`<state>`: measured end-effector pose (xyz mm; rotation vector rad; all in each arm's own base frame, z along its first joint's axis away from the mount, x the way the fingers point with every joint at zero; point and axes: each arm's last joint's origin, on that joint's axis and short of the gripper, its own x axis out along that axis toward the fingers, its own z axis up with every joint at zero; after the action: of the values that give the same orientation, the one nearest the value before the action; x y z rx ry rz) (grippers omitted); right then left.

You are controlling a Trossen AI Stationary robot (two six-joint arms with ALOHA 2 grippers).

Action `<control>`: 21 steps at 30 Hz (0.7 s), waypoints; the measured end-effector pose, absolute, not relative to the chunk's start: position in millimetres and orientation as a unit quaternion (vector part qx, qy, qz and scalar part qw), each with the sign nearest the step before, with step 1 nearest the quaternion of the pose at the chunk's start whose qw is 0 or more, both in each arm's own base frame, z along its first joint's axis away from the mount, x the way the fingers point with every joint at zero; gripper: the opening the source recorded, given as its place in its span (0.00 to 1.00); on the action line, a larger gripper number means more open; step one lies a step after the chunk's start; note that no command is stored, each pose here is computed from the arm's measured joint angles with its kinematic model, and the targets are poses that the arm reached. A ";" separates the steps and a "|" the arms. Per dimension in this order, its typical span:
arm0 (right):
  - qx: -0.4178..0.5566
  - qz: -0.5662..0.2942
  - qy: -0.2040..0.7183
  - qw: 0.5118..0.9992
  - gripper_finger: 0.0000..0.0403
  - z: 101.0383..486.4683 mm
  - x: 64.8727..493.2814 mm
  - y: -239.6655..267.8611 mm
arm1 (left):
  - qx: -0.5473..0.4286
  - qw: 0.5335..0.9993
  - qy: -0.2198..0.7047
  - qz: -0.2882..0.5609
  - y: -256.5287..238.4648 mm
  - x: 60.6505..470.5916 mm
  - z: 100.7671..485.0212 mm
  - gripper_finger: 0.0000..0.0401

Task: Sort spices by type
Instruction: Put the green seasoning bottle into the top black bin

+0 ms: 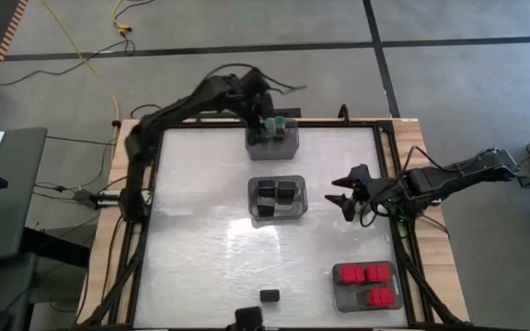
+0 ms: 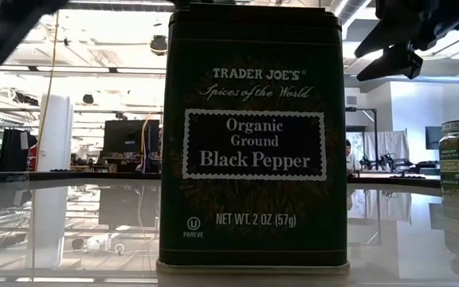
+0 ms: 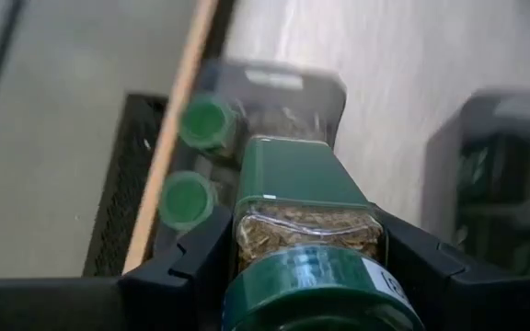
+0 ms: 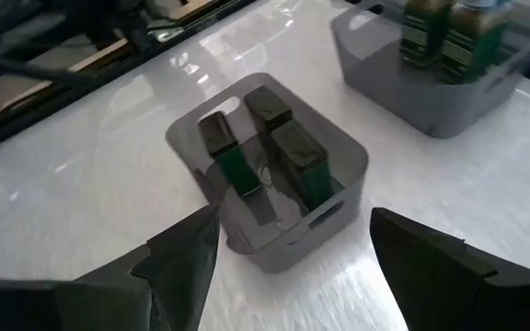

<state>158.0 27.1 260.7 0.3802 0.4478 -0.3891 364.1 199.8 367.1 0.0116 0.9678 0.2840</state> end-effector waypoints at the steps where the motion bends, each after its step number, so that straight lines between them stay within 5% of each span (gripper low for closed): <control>1: 0.194 -0.197 0.217 0.936 0.77 260.7 158.3 25.5 | 0.011 0.867 0.482 0.125 203.9 369.6 357.5 0.49; 21: 0.260 -0.246 0.195 0.913 0.77 260.5 159.7 13.1 | 0.012 0.780 0.624 0.053 233.6 415.9 234.6 0.50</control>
<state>159.7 13.1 260.5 0.5348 0.4022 -0.5070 415.9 233.6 234.6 0.0253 1.3487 0.1144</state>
